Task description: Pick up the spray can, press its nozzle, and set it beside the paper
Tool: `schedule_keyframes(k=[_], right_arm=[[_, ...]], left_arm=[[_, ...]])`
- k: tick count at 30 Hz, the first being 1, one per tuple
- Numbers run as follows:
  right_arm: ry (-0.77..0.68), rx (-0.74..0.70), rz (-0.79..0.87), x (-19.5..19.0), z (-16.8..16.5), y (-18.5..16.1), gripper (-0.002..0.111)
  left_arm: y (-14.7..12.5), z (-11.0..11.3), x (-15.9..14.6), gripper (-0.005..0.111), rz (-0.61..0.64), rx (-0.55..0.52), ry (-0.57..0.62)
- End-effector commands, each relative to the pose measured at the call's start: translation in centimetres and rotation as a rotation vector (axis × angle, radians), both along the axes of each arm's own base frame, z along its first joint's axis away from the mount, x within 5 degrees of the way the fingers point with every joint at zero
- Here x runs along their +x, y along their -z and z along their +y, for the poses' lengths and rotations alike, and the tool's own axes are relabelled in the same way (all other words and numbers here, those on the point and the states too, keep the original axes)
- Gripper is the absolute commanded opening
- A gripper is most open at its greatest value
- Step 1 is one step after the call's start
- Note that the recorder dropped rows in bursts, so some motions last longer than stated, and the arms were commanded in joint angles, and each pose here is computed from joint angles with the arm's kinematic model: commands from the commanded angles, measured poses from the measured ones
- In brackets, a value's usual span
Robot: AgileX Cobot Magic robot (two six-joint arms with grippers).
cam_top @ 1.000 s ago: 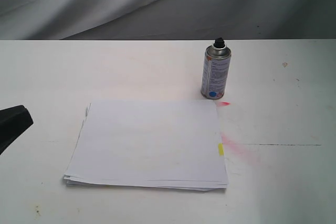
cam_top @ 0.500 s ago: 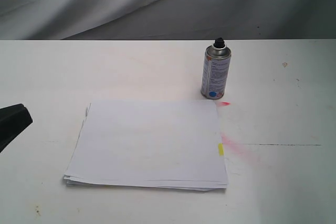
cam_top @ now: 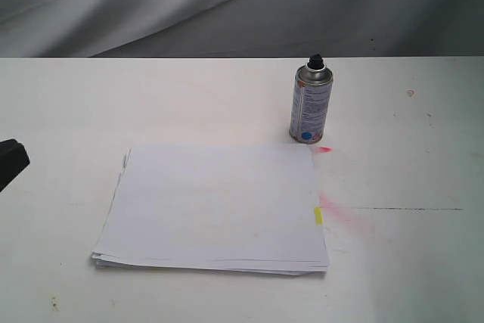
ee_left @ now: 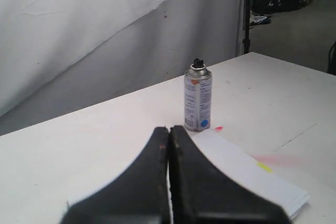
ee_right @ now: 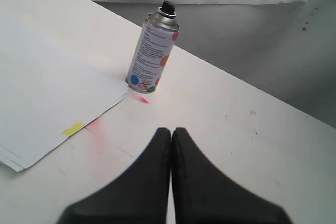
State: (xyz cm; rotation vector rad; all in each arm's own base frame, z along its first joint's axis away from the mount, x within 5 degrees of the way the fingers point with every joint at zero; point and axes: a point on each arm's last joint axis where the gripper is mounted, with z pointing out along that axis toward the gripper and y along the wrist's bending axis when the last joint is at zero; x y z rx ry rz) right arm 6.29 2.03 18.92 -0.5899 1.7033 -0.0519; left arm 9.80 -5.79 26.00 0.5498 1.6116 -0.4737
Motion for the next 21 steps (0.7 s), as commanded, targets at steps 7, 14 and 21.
schedule_keyframes(k=[7, 14, 21], right_arm=[[0.003, -0.001, -0.004, 0.0, 0.0, 0.1, 0.000], [0.004, 0.002, -0.003, 0.0, 0.0, 0.1, 0.000], [0.004, 0.002, -0.003, 0.0, 0.0, 0.1, 0.000]], left_arm=[[-1.6, 1.1, 0.3, 0.000, 0.208, 0.027, -0.140], [-2.3, 3.5, 1.5, 0.000, 0.141, -0.008, -0.440], [0.4, 4.1, 1.5, 0.000, 0.076, 0.070, -0.493]])
